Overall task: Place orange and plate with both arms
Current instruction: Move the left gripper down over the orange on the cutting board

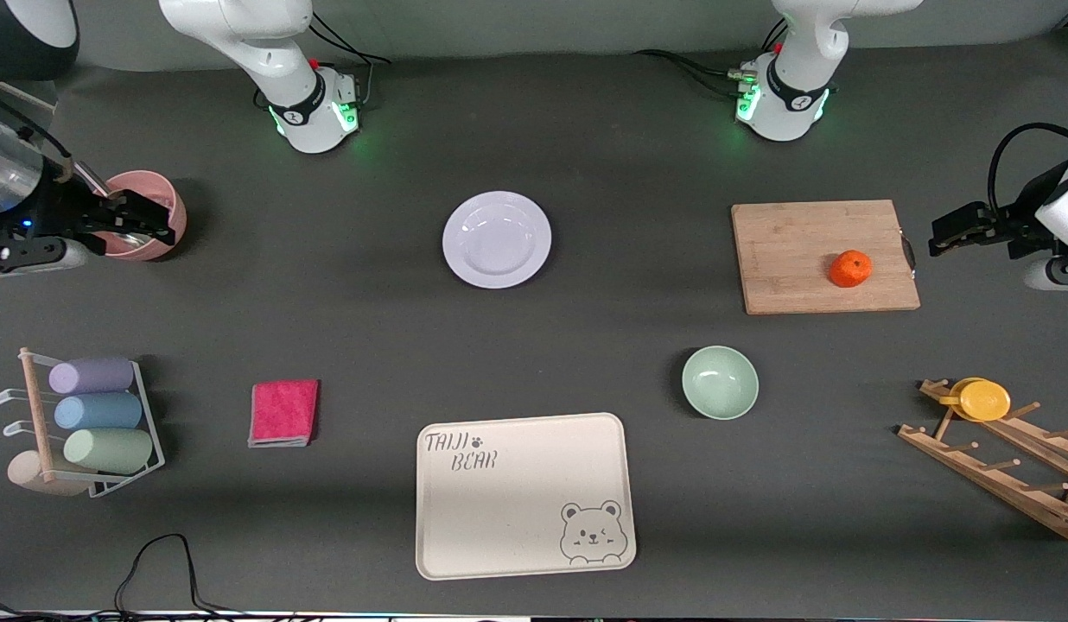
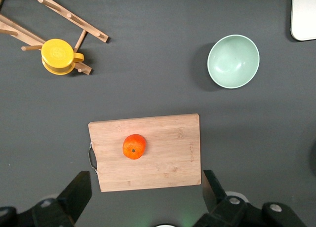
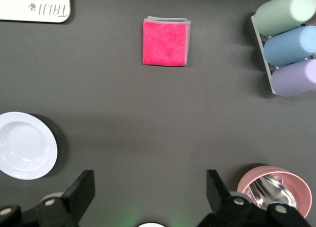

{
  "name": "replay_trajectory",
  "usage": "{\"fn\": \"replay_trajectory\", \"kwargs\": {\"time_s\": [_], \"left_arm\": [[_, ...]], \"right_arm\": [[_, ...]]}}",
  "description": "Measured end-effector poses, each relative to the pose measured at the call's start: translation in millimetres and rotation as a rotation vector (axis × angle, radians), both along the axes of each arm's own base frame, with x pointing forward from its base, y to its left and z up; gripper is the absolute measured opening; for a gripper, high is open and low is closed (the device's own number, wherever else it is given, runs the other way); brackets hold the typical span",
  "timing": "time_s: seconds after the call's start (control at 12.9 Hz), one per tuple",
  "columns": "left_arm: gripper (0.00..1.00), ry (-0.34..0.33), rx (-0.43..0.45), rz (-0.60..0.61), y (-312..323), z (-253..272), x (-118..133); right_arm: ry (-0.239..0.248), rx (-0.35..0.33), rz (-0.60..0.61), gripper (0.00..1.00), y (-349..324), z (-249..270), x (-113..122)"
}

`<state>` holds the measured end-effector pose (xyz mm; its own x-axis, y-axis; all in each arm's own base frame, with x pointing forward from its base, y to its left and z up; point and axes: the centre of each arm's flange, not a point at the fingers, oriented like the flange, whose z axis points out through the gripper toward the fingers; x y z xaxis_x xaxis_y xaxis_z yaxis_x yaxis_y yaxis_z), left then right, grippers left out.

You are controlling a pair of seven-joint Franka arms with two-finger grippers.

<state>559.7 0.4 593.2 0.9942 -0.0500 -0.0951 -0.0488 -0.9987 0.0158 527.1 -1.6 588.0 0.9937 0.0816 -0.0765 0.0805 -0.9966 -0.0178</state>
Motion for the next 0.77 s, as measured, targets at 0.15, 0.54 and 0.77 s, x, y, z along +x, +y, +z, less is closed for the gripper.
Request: {"fn": "replay_trajectory", "kwargs": {"time_s": [0.15,0.54,0.77], "left_arm": [[1.00,0.001,0.000,0.000,0.0,0.0,-0.1],[1.00,0.022,0.004,0.003,2.7,-0.2,-4.7],[1.00,0.021,0.023,0.015,32.1,13.0,-39.8]], "right_arm": [[0.001,0.003,-0.008,1.00,-4.0,-0.4,0.2],[0.008,0.022,0.001,1.00,3.3,-2.3,1.2],[0.010,0.025,0.002,1.00,4.1,-4.1,6.4]]}}
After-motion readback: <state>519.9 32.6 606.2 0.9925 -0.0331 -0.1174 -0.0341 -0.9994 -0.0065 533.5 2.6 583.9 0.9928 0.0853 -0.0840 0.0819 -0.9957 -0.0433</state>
